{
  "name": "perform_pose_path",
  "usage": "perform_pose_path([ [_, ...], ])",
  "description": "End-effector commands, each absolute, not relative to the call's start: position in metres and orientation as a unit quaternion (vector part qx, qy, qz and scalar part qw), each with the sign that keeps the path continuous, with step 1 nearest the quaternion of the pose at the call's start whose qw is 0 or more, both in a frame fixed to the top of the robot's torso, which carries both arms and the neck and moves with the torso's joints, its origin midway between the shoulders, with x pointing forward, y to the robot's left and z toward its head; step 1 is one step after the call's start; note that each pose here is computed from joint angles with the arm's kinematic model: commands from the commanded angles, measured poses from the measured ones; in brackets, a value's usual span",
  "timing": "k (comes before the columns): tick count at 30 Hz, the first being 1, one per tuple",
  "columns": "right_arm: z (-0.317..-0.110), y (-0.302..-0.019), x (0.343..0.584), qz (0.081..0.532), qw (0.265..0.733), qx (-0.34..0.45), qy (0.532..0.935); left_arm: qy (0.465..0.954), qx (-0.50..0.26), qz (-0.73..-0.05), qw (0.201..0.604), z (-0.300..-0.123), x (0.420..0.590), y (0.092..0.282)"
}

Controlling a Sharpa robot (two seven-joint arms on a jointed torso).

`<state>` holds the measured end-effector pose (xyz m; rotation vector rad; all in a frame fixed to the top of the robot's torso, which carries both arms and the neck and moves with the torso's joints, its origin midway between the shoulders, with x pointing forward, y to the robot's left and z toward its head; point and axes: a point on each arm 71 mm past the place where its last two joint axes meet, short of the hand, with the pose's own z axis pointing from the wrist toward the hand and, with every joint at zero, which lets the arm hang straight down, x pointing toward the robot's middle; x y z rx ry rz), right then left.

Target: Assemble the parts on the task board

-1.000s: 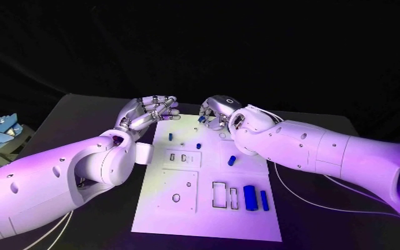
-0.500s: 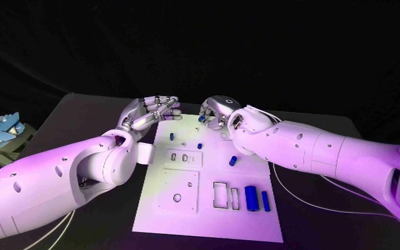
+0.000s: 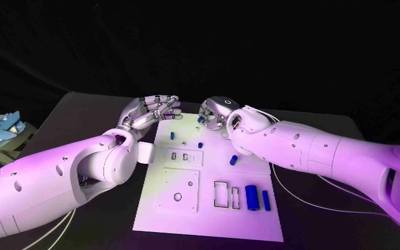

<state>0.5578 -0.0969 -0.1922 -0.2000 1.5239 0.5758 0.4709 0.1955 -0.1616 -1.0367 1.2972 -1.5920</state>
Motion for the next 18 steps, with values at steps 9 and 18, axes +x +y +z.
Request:
perform_pose_path([
  [9, -0.197, -0.101, 0.559, 0.248, 0.674, -0.092, 0.690, 0.515, -0.408, -0.639, 0.401, -0.160, 0.471, 0.193],
  [18, -0.189, -0.128, 0.549, 0.255, 0.685, -0.076, 0.679, 0.514, -0.409, -0.635, 0.405, -0.161, 0.471, 0.198],
])
